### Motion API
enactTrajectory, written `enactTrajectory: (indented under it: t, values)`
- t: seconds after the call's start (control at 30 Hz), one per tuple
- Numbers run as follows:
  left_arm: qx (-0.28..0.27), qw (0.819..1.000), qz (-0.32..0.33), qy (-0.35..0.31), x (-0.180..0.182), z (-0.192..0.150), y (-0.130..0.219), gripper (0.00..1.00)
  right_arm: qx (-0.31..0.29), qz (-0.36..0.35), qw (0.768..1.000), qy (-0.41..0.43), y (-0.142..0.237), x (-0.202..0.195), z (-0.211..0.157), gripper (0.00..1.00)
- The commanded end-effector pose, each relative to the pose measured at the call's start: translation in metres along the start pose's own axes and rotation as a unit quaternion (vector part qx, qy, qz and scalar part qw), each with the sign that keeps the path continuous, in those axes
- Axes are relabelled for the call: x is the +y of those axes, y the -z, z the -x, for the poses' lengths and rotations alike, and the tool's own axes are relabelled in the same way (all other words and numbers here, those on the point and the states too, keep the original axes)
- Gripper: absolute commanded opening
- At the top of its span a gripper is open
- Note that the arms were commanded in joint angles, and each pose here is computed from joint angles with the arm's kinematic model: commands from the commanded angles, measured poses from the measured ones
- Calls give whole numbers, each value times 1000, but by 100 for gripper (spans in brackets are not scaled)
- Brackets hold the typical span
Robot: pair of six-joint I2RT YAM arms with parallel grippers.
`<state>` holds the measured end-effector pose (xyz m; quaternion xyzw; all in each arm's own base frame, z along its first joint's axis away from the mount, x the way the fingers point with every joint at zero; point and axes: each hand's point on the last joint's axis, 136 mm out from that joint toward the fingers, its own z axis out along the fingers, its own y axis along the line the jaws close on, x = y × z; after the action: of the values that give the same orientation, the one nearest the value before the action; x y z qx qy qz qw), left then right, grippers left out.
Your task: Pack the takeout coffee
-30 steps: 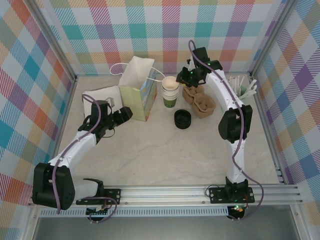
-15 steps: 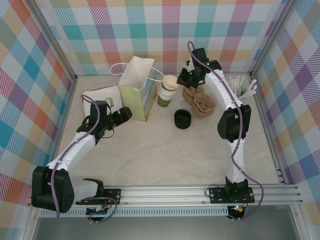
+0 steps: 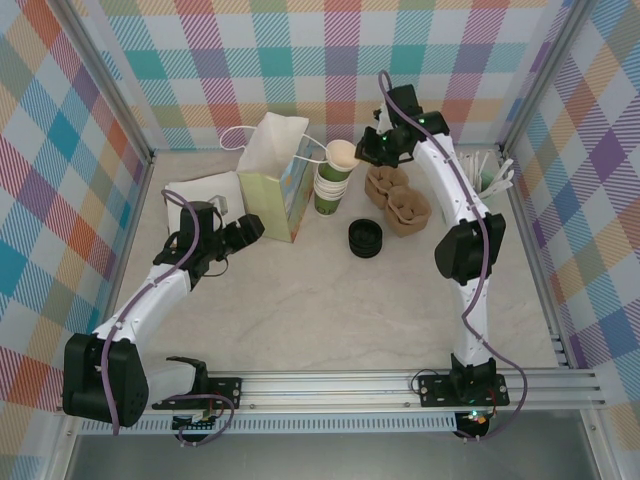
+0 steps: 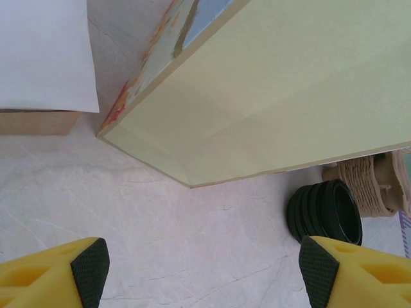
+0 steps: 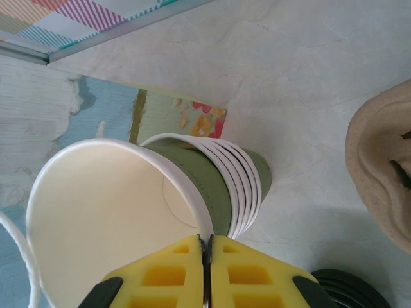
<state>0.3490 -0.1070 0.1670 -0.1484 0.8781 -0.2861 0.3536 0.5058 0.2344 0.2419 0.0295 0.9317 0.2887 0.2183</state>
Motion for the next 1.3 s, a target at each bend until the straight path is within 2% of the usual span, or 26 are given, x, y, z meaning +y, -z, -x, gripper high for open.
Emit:
enactTrajectory:
  t: [0.0, 0.5, 0.73, 0.93, 1.07, 1.27]
  values:
    - [-3, 1000, -25, -5, -17, 7, 11, 80, -30, 2, 999, 31, 39, 19, 4, 10]
    - [-21, 996, -83, -16, -55, 21, 43, 80, -110, 16, 992, 63, 116, 49, 16, 9]
    - [1, 994, -106, -26, -69, 14, 46, 79, -115, 30, 990, 76, 146, 60, 5, 9]
    - [31, 992, -116, -31, -77, -6, 41, 78, -66, 25, 993, 90, 148, 51, -40, 8]
    - [43, 993, -109, -20, -74, -17, 34, 78, -31, 33, 994, 99, 140, 44, -83, 9]
    - [36, 995, -88, 5, -61, -26, 22, 78, 23, 31, 993, 113, 108, 28, -150, 9]
